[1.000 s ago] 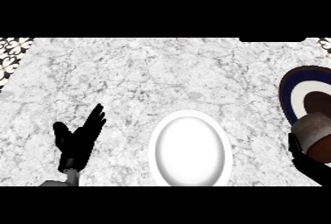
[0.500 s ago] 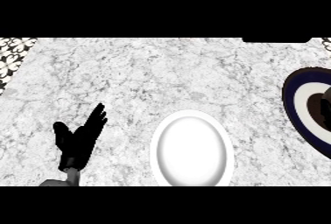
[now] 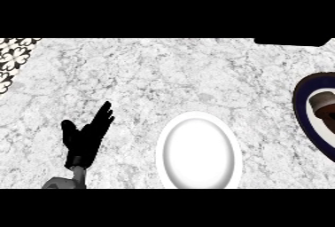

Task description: Pick the cupcake from the plate and place it in the plate

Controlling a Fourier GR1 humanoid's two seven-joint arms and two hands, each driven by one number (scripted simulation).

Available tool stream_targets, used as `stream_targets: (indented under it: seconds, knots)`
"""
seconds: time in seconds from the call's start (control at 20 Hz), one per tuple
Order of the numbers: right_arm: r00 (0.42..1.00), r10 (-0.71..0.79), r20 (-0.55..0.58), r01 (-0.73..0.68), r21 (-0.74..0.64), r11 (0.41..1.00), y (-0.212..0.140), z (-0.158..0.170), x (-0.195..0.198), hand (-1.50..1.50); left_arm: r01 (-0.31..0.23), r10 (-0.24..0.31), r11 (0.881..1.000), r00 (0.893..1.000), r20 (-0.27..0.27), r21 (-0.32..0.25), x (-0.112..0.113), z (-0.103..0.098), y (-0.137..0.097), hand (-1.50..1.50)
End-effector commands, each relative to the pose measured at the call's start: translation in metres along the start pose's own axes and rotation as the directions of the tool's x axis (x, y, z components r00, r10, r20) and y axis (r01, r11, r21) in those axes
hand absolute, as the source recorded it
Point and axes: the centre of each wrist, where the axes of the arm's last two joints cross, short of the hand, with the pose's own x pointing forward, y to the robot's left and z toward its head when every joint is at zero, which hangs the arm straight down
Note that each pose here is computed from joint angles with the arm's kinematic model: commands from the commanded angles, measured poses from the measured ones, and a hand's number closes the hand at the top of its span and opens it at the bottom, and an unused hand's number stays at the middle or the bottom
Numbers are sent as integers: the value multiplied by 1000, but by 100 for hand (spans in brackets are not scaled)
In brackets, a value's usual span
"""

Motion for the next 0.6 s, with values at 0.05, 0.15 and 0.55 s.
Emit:
stream_targets:
  seconds: [0.05,0.15,0.55]
  knots:
    - [989,-145,42,140,110,984,2,-24,-22,-150,4,-4,1000,999,-47,0,-10,2,5,0]
    - [971,-228,76,221,88,971,8,-29,-27,-150,4,-3,1000,999,-44,7,-7,-4,-6,0]
    - [857,-505,101,511,-37,859,-21,-41,-57,-150,7,-6,1000,998,-65,25,-23,5,4,0]
